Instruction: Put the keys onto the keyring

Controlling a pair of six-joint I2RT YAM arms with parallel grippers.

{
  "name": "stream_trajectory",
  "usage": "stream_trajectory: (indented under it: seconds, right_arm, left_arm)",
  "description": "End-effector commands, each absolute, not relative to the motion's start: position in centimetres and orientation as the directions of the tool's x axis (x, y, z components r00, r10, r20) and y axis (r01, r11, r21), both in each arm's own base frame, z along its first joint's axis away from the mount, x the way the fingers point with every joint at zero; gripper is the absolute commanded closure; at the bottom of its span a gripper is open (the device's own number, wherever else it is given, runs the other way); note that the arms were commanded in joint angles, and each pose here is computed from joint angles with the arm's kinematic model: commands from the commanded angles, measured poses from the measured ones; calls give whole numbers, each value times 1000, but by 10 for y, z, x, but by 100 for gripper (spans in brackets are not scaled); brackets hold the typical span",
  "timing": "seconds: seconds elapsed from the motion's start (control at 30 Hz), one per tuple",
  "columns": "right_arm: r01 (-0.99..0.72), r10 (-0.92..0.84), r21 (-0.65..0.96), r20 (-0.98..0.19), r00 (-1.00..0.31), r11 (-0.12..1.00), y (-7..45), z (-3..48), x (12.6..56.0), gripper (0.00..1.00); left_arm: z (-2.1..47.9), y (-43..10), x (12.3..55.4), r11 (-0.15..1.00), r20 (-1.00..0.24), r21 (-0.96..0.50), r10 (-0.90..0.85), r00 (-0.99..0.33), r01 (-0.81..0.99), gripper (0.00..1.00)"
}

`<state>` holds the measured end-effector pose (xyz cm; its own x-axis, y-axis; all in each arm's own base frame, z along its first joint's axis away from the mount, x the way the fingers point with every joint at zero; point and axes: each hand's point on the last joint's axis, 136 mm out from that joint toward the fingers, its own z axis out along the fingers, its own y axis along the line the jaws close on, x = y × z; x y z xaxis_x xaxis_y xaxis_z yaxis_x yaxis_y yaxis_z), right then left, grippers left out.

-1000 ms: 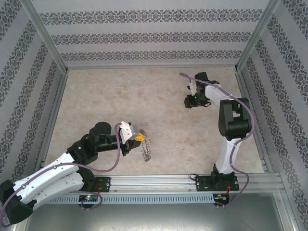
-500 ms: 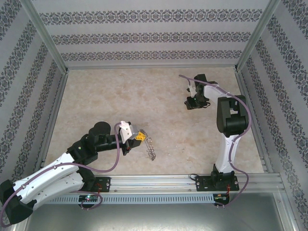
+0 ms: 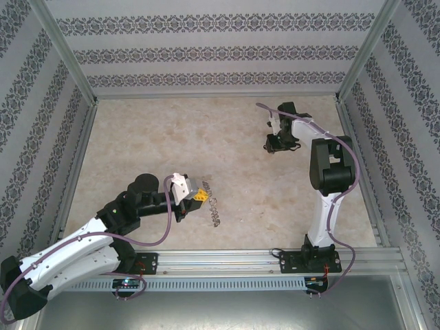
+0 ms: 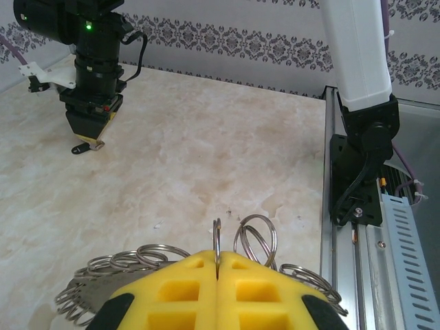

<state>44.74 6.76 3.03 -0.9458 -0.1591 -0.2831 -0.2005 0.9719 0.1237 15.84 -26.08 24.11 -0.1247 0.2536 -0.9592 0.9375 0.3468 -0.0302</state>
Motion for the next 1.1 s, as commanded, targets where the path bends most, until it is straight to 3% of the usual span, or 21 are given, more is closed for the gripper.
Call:
stream_trajectory:
  seconds: [0.0,0.43,0.77,1.07]
  right_arm:
    - [-192,-150,125,-288,-946,973,64,33,454,74]
    - [-209,-174,136,-234,-957,968,66,17,447,72]
    - [-224,-185,124,-267,-946,967,71,31,440,99]
    - [-379,-333,55,-370,-867,924,132,63,400,100]
  left_arm:
    - [257,-267,152,308,-977,-26,194,-90,951,100]
    - [261,-265,150,308,-980,-19,185,-79,951,100]
    - [263,-265,150,305,-981,-18,179,-76,952,100]
    - [265,-265,148,301,-982,-38,163,-91,953,100]
